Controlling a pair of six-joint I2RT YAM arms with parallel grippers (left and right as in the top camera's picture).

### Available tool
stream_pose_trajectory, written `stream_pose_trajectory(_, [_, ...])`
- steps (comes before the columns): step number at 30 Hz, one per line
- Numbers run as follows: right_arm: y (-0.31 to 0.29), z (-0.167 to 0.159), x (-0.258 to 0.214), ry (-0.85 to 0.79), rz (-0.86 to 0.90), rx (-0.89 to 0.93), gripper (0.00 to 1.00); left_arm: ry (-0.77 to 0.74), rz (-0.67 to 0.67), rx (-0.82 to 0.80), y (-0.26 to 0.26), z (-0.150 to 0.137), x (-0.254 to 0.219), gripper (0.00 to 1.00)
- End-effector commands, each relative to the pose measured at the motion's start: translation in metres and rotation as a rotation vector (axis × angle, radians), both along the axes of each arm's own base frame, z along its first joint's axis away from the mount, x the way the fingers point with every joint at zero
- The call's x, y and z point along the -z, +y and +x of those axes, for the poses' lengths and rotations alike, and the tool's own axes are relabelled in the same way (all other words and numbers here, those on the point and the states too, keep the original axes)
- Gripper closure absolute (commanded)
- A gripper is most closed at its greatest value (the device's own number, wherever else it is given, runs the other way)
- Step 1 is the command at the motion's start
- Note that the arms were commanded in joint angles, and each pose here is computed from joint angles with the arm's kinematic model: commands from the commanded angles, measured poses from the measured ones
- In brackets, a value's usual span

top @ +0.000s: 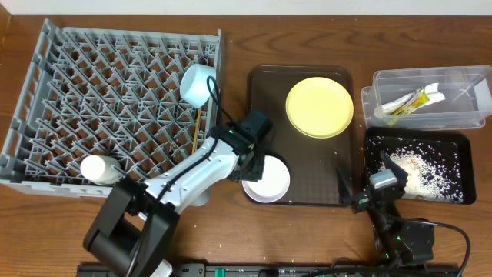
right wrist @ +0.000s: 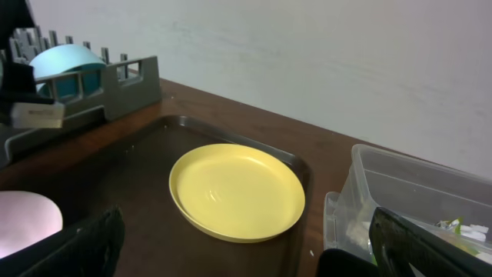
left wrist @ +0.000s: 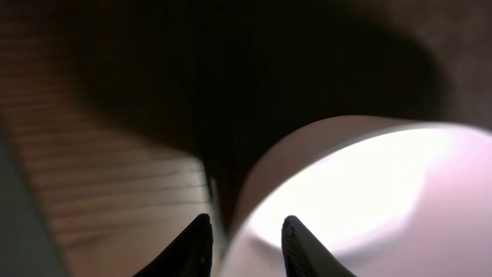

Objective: Sort waste into correct bins and load items into the dishwasher
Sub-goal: 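Reach the left gripper to the pink-rimmed white dish and grasp it, then lift the white dish and place it upright in the dish rack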

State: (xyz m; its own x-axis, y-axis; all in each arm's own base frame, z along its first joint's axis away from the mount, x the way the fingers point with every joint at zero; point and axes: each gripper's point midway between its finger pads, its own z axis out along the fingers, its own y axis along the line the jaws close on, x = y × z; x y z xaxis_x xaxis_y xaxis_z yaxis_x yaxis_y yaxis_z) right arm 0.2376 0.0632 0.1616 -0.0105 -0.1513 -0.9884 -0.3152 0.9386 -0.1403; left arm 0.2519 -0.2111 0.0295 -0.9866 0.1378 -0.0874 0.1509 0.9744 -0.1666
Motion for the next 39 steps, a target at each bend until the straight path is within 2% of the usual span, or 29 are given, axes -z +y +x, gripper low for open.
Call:
stream_pose_trajectory(1, [0.001, 0.000, 0.001, -0.005, -0.013, -0.003, 0.01, 0.032, -0.061, 0.004, -0.011, -0.004, 0.000, 0.68])
stream_pose_trajectory(6, [0.001, 0.000, 0.001, -0.005, -0.013, -0.003, 0.01, 0.004, -0.076, 0.026, -0.017, -0.001, 0.002, 0.68])
stream_pose_trajectory(13, [0.001, 0.000, 0.001, -0.006, -0.013, -0.003, 0.01, 0.010, -0.076, 0.106, -0.039, -0.017, 0.011, 0.67])
stream_pose_trajectory(16, [0.001, 0.000, 0.001, -0.005, -0.013, -0.004, 0.01, 0.008, -0.071, 0.088, -0.037, -0.016, 0.012, 0.67])
stream_pose_trajectory(20, [0.001, 0.000, 0.001, -0.005, -0.013, -0.003, 0.01, 0.028, -0.068, 0.068, -0.034, -0.014, 0.017, 0.74])
stream_pose_trajectory(27, [0.001, 0.000, 0.001, -0.005, -0.013, -0.003, 0.01, 0.072, -0.094, 0.049, -0.033, -0.013, 0.025, 0.77])
stream_pose_trajectory(31, [0.001, 0.000, 0.001, -0.006, -0.013, -0.004, 0.01, 0.075, -0.097, 0.044, -0.032, -0.013, 0.024, 0.92])
stream_pose_trajectory(35, [0.001, 0.000, 0.001, -0.006, -0.013, -0.003, 0.01, 0.067, -0.104, 0.048, -0.034, -0.010, 0.017, 0.93])
stream_pose_trajectory(39, [0.001, 0.000, 0.001, -0.005, -0.013, -0.004, 0.01, -0.006, -0.070, 0.038, -0.029, 0.004, -0.015, 0.93])
